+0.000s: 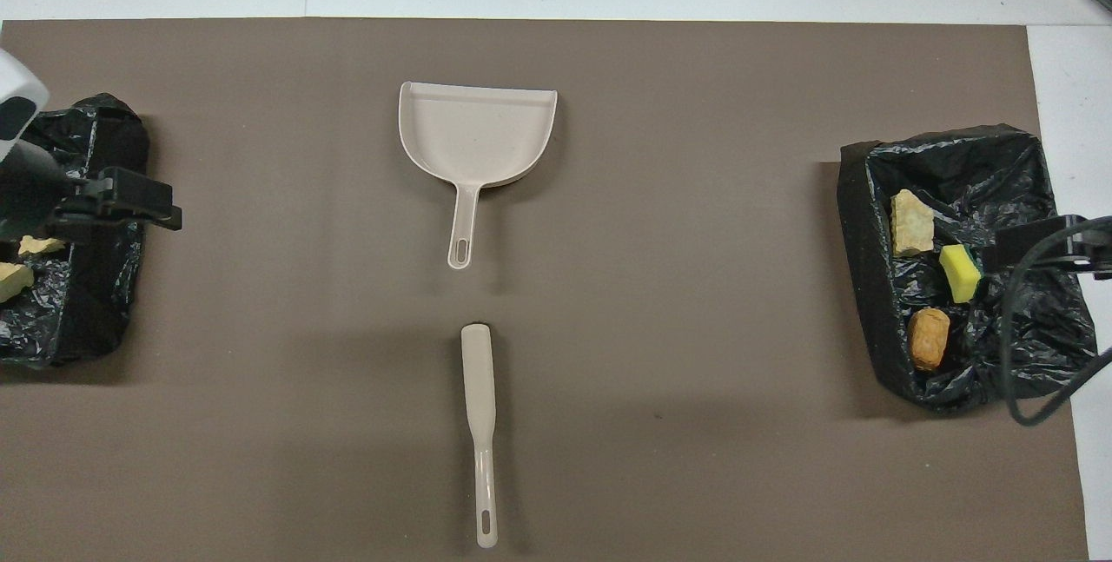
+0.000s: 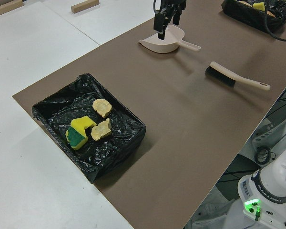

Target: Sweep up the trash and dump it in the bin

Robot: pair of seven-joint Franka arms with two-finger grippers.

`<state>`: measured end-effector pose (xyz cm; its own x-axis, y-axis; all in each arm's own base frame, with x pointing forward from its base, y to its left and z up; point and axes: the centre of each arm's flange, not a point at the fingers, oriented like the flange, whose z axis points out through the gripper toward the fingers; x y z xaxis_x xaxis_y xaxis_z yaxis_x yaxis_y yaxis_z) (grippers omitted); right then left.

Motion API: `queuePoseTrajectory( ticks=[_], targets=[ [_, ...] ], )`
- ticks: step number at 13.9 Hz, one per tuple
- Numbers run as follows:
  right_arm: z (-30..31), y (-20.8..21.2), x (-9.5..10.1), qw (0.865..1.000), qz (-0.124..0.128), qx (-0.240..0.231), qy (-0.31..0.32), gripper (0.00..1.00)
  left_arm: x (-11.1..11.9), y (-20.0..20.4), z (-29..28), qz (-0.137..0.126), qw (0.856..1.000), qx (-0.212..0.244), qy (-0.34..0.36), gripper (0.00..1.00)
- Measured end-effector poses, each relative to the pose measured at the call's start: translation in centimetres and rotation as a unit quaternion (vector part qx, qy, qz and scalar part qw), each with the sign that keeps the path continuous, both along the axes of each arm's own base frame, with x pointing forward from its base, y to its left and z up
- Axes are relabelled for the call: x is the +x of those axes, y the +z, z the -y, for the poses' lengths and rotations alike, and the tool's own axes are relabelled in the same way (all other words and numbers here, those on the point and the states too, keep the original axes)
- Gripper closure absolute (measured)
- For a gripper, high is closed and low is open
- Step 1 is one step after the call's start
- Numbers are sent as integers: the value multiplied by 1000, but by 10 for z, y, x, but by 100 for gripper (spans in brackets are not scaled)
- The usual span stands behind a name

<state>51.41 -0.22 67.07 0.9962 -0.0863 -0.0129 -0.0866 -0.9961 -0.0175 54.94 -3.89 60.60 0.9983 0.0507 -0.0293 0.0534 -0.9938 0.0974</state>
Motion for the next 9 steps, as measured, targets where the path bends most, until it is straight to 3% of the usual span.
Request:
queuePoseTrajectory(
  ticks=[4, 9],
  targets=[
    [0, 0, 0, 1000, 0, 0, 0, 0, -28, 16, 4, -3, 998, 33, -45, 0],
    [0, 0, 0, 1000, 0, 0, 0, 0, -29, 11, 3, -5, 998, 36, -55, 0]
  ],
)
